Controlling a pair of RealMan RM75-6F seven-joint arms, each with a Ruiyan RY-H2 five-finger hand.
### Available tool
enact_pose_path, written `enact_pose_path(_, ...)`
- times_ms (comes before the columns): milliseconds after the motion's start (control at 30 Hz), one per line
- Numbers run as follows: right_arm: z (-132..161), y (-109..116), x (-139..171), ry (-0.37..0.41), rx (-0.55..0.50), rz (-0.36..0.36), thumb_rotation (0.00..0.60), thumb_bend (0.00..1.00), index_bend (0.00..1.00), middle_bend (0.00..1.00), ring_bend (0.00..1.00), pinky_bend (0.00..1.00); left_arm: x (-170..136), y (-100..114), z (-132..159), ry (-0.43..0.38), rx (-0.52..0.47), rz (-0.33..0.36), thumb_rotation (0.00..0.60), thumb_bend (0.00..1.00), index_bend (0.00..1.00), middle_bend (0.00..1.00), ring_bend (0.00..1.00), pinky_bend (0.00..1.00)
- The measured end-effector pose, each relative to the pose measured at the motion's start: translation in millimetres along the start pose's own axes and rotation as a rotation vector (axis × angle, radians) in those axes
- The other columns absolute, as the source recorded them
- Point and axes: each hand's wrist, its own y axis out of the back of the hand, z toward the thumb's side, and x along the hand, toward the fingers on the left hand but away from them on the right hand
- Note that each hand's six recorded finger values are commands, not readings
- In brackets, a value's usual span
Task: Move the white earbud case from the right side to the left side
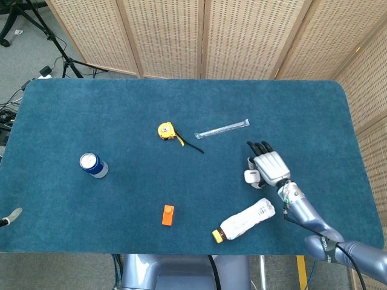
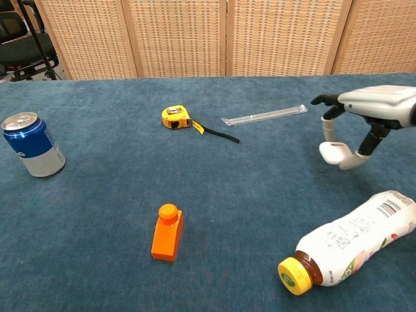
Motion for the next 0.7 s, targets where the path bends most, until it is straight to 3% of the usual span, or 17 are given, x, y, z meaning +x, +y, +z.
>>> enact_pose_path(333, 69, 29, -32, 0.020, 0.014, -0.025, 0.600, 0.39, 0.56, 0.01, 0.00, 0.00, 2, 3, -5, 0.008, -0.025, -0.002, 0.600, 0.01, 0.00, 0.00, 0.00, 0.00)
enact_pose_path(600, 148, -3, -55, -0.034, -0.047, 0.061, 0.600, 0.39, 0.57, 0.01, 0.00, 0.00, 8, -1, -7, 0.007, -0.030, -0.033, 0.600, 0.01, 0.00, 0.00, 0.00, 0.00)
enact_pose_path(667, 163, -10, -59, -0.040, -0.045, 0.067, 0.600, 0.31, 0.51, 0.01, 0.00, 0.00, 8, -1, -7, 0.004, -0.032, -0.036, 0.600, 0.01, 0.00, 0.00, 0.00, 0.00)
enact_pose_path(700, 169, -12, -61, -0.044, -0.041, 0.064, 0.600, 0.20, 0.41, 0.00, 0.00, 0.00, 8, -1, -7, 0.002, -0.033, -0.037, 0.600, 0.01, 0.00, 0.00, 0.00, 0.00)
